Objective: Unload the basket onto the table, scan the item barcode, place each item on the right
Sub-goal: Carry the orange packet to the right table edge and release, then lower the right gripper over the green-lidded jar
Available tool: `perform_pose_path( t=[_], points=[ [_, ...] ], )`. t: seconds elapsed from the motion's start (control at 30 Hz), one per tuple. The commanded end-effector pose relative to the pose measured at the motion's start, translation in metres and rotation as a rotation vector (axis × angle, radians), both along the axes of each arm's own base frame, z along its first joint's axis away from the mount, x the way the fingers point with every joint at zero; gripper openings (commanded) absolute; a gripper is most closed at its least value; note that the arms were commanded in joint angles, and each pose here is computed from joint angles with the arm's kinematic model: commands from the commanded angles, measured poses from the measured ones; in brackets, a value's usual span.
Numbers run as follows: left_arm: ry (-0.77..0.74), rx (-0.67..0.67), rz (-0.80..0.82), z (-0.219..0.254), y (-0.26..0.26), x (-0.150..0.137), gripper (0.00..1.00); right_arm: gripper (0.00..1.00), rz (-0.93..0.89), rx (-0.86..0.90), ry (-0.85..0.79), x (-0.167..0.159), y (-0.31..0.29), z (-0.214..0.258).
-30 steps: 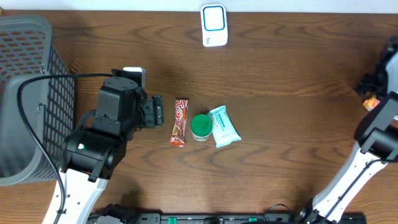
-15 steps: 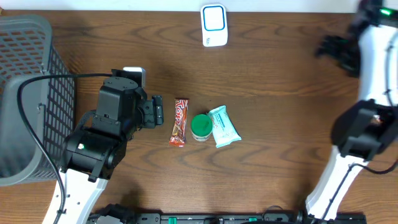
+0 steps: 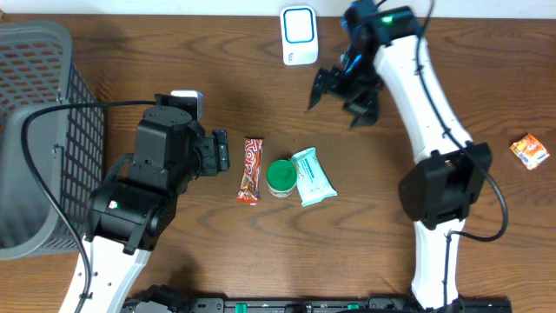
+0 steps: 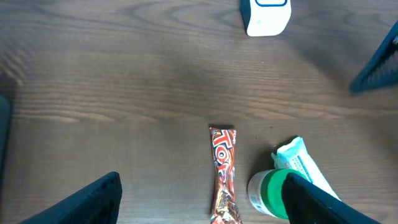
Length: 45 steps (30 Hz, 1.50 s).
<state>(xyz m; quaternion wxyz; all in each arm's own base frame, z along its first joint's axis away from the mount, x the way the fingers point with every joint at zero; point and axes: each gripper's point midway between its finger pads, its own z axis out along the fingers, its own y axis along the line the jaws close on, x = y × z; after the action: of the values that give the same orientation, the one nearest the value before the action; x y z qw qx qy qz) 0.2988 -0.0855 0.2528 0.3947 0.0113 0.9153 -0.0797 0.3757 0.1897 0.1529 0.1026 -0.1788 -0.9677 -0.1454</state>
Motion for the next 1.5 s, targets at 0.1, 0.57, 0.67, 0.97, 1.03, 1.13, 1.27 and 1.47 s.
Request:
perform_pose_path(
  t=[0.1, 0.57, 0.67, 0.97, 1.03, 1.13, 1.27, 1.47],
  points=[
    [-0.131, 0.022, -0.003, 0.038, 0.012, -0.014, 0.83, 0.99, -0.364, -0.039, 0.248, -0.042, 0.05, 0.01],
    [-0.228, 0.06, 0.059, 0.065, 0.048, -0.078, 0.83, 0.97, -0.528, -0.215, 0.296, -0.088, 0.1, -0.007],
    [-0.213, 0.081, 0.078, 0.061, 0.055, -0.084, 0.83, 0.99, -0.531, -0.265, 0.247, -0.09, 0.099, -0.011],
    [-0.2, 0.086, 0.076, 0.058, 0.056, -0.086, 0.83, 0.99, -0.6, -0.396, 0.266, -0.105, 0.089, -0.038],
    [-0.2, 0.086, 0.076, 0.058, 0.056, -0.086, 0.83, 0.99, -0.597, -0.384, 0.268, -0.106, 0.095, -0.051],
    [-0.2, 0.086, 0.077, 0.058, 0.056, -0.086, 0.83, 0.99, -0.608, -0.353, 0.263, -0.104, 0.106, -0.066],
    [-0.2, 0.086, 0.077, 0.058, 0.056, -0.086, 0.83, 0.99, -0.645, -0.324, 0.245, -0.101, 0.117, -0.082],
    [-0.199, 0.086, 0.077, 0.058, 0.056, -0.086, 0.83, 0.99, -0.67, -0.413, 0.266, -0.122, 0.108, -0.108]
  ],
)
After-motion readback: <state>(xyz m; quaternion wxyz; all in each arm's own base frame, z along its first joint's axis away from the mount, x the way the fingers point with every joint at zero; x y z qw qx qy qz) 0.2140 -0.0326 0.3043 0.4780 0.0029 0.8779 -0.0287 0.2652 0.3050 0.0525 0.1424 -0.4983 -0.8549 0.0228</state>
